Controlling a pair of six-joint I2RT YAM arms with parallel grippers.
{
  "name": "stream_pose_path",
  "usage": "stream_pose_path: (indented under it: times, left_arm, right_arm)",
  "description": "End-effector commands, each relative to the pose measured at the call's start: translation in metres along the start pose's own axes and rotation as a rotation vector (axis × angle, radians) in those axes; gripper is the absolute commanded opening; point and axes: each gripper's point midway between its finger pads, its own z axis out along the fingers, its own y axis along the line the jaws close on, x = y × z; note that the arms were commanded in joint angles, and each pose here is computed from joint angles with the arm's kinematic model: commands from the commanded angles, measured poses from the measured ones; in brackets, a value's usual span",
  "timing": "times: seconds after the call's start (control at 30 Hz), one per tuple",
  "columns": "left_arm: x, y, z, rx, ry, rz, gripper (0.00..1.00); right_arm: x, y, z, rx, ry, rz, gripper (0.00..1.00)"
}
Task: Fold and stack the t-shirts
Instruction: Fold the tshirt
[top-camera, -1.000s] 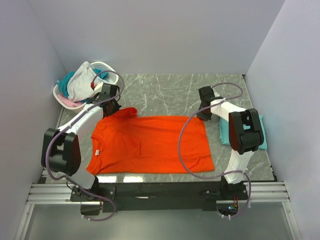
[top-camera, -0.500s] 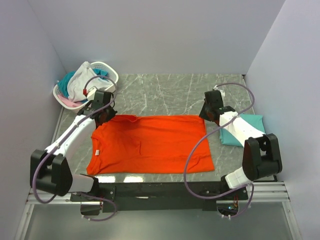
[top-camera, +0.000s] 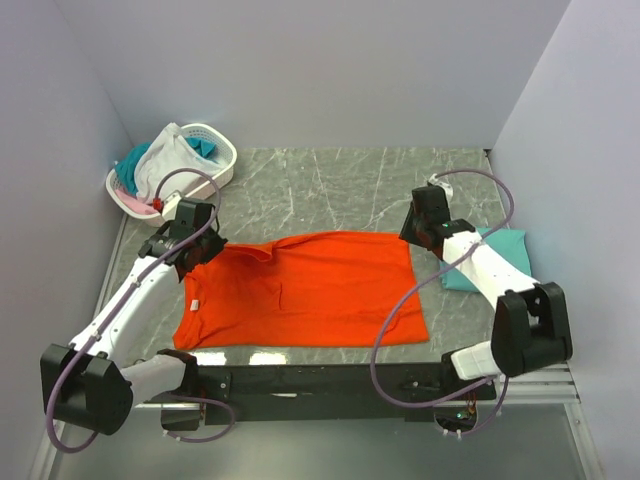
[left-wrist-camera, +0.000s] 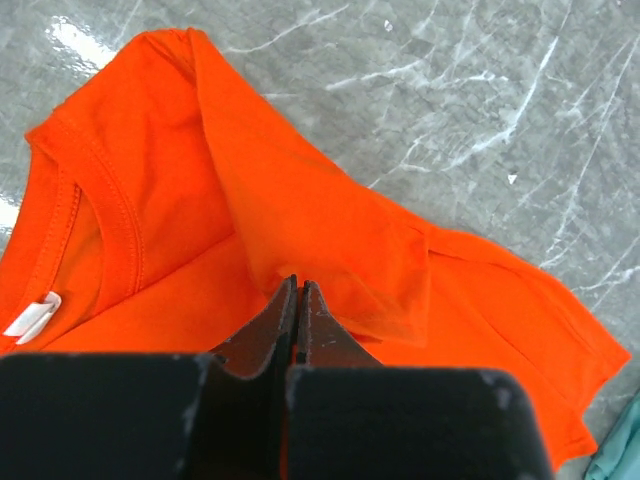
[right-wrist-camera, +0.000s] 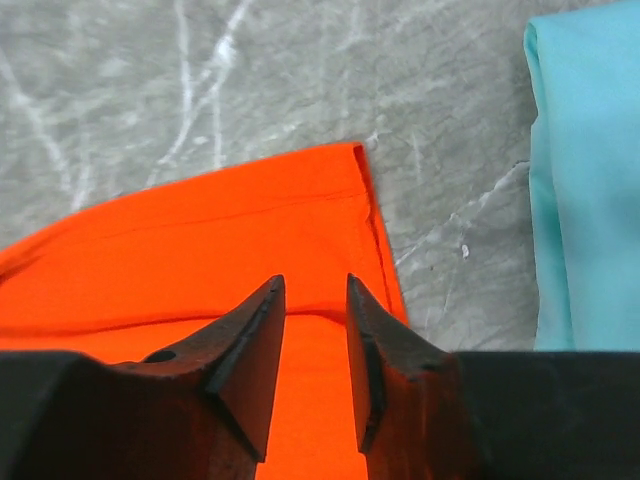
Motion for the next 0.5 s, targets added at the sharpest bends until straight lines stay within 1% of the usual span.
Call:
stream_pose_path:
  times: [0.0,0.03,0.1,0.13,0.17,0.2,0.27,0.3,0.47]
  left_arm:
    - [0.005,-0.005,-0.004,0.035,0.018,-0.016,0.01]
    - [0.004,-0.006,-0.004,0.033,0.020,-0.015,0.01]
    - [0.005,-0.005,-0.001,0.017,0.024,-0.014,0.01]
    - [0.004,-0.004,0.000,0.013,0.023,-0.014,0.01]
    - [0.005,-0.005,0.000,0.012,0.026,-0.011,0.01]
    - [0.004,-0.004,0.000,0.010,0.024,-0.013,0.01]
    - [0.004,-0.004,0.000,0.008,0.024,-0.012,0.01]
    - [0.003,-0.003,0.000,0.005,0.022,-0.009,0.01]
    - [0.003,-0.005,-0.001,0.010,0.021,-0.004,0.01]
  right_arm:
    - [-0.004,-0.003,0.014,0.063,0.011,-0.018,0.39]
    - [-0.013,0.001,0.015,0.062,0.000,-0.012,0.42]
    - [-0.010,0.001,0.029,0.090,0.028,-0.012,0.47]
    - [-0.018,0.004,0.033,0.097,0.023,-0.008,0.48]
    - [-0.020,0.004,0.038,0.113,0.031,-0.005,0.49]
    - [-0.011,0.002,0.051,0.136,0.065,-0.013,0.49]
    - [-0.014,0.005,0.062,0.140,0.089,-0.003,0.50]
    - [-0.005,0.002,0.072,0.162,0.128,0.001,0.50]
    - [0.001,-0.007,0.089,0.206,0.155,0.018,0.51]
